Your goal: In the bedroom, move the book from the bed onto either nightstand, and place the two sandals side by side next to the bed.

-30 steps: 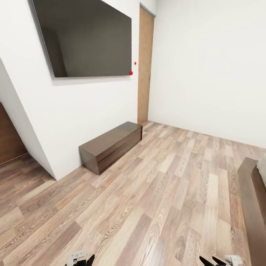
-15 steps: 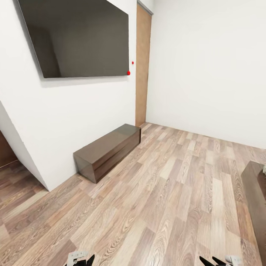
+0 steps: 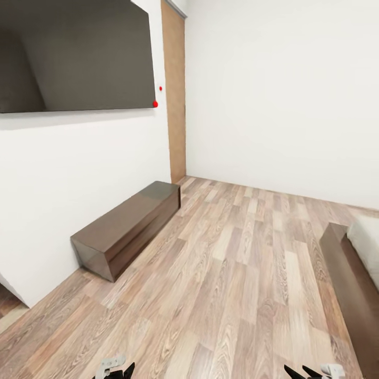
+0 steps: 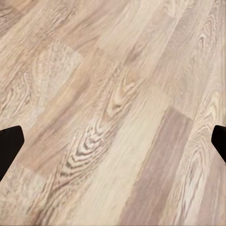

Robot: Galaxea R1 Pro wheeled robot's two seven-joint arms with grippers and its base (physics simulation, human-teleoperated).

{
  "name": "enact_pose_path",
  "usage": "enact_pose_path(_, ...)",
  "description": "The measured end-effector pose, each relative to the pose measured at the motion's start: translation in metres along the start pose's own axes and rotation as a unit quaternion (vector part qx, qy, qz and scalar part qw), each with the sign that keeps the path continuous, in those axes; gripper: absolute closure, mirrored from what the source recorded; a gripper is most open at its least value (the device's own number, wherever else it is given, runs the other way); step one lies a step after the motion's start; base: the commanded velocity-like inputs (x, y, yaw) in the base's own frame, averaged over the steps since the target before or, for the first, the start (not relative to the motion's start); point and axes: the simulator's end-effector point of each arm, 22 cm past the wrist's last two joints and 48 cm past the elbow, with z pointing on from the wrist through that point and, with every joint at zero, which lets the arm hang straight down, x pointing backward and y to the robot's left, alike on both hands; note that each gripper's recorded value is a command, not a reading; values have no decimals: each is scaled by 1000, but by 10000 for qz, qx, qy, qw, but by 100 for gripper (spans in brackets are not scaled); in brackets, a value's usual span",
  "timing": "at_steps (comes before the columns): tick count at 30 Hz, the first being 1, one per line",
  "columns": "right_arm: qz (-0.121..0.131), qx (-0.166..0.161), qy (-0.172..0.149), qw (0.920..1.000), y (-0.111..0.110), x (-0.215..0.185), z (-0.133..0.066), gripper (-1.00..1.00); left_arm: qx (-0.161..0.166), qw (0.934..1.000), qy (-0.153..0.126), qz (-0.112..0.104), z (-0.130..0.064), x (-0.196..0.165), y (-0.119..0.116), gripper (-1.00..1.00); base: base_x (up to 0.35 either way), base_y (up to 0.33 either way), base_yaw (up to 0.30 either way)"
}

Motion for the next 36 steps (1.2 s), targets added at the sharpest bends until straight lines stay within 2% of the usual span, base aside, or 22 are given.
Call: enact_pose_path(36, 3, 1, 3, 10000, 0, 0, 0, -100, 0, 10000, 2, -1, 0, 0, 0, -100, 6, 1, -300)
